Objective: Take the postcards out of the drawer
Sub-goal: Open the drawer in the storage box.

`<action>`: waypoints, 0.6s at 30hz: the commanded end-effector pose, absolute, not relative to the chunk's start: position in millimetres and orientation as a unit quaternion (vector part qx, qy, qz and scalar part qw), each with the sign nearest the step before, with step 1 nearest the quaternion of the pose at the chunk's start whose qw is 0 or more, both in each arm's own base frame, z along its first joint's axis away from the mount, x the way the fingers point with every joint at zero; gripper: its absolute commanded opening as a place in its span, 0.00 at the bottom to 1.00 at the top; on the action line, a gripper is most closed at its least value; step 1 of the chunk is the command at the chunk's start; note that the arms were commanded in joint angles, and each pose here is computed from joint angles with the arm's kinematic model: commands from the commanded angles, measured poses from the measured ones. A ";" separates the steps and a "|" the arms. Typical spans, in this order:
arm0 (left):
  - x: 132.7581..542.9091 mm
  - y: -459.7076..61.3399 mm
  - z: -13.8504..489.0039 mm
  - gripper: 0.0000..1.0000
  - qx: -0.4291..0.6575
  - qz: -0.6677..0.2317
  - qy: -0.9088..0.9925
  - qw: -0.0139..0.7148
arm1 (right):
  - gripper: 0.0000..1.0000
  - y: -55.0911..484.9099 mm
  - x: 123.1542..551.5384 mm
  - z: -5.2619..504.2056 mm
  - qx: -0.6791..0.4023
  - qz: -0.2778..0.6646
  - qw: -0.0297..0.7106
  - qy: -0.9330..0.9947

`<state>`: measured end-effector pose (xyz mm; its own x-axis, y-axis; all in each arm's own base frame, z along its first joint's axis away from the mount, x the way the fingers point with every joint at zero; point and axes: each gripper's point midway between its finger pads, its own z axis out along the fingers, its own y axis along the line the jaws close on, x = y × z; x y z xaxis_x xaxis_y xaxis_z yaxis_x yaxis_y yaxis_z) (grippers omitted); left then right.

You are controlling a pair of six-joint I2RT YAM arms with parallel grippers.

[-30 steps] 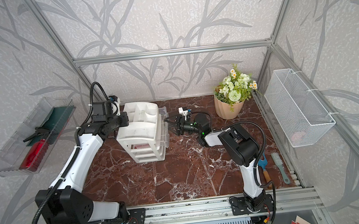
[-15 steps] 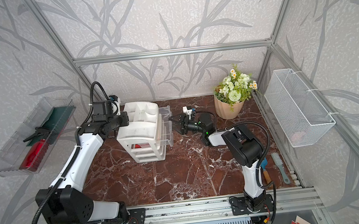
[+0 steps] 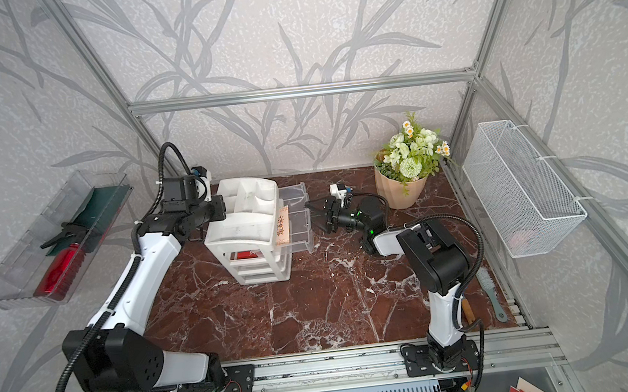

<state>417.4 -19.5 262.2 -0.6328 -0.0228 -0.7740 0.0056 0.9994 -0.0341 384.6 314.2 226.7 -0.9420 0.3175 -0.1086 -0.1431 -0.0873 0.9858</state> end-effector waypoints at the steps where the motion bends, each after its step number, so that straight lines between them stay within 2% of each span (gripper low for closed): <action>1: 404.0 -7.2 226.3 0.00 0.002 0.023 0.931 0.363 | 0.78 292.8 378.3 290.9 0.006 0.761 0.246 0.600; 18: 403.9 -5.8 229.5 0.00 0.000 0.027 0.930 0.367 | 0.78 273.8 379.4 276.1 0.022 0.749 0.250 0.613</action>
